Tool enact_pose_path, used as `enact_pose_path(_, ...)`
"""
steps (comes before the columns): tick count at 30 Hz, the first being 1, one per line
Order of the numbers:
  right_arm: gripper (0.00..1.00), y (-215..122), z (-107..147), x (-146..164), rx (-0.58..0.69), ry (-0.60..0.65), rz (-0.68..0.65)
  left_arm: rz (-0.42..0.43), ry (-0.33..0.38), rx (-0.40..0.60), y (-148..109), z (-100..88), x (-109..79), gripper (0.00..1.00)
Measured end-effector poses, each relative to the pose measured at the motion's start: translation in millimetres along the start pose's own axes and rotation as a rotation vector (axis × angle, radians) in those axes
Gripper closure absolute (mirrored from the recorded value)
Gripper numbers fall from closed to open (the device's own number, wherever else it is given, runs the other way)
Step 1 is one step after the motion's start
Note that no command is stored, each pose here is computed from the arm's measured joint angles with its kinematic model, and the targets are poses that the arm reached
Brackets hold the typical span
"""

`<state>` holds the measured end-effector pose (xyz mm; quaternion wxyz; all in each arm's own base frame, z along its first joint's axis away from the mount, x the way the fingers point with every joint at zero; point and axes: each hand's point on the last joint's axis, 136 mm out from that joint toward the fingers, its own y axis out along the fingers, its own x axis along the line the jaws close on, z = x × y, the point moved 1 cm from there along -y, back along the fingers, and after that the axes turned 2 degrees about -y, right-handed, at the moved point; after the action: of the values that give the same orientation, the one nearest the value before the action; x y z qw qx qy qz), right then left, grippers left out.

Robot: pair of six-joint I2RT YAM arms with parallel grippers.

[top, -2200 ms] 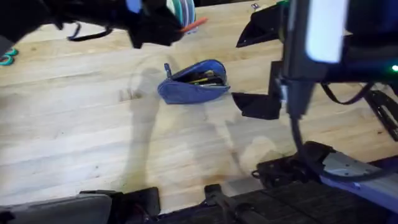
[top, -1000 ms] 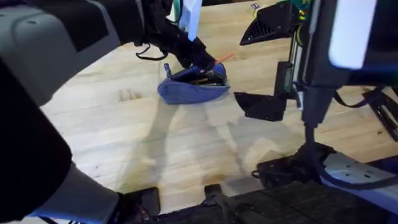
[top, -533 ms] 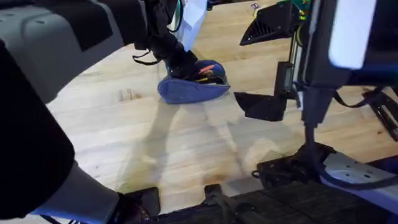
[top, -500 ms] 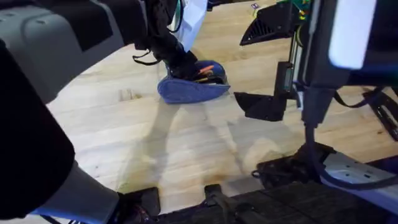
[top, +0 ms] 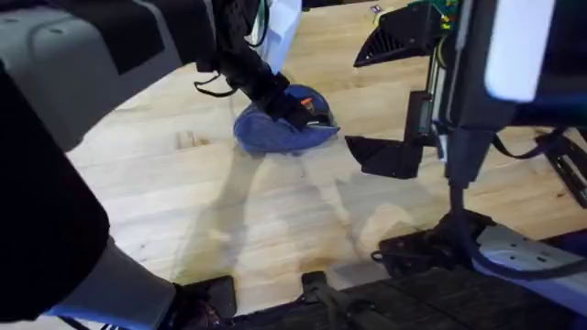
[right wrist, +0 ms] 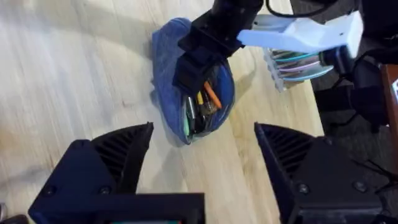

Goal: Unzip the bag, pick up the pens from the table one at a time and place them inside, then zip the bag closed.

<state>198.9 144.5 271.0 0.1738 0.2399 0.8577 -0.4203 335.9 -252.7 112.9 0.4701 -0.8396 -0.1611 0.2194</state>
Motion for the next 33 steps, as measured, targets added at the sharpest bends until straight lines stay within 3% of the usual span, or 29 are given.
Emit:
enact_pose_path(8,0.004,0.0,0.1,0.1,0.0,0.0,0.0,0.047,-0.042,-0.093,-23.7,-20.2,1.7,0.007)
enact_pose_path(20,0.003,0.0,0.1,0.1,0.0,0.0,0.0,-0.114,-0.107,-0.274,-121.2,-16.5,46.1,0.007)
enact_pose_path(27,0.003,0.1,1.8,2.1,0.008,0.003,-0.009,-0.147,-0.005,-0.284,-157.7,4.2,43.8,0.007)
enact_pose_path(28,0.003,4.1,2.0,1.1,0.013,0.03,-0.015,-0.155,0.037,-0.267,-167.7,15.7,41.2,0.007)
enact_pose_path(33,0.005,24.0,0.8,-6.8,0.027,0.165,-0.028,-0.173,0.065,-0.252,-175.0,28.5,48.1,0.007)
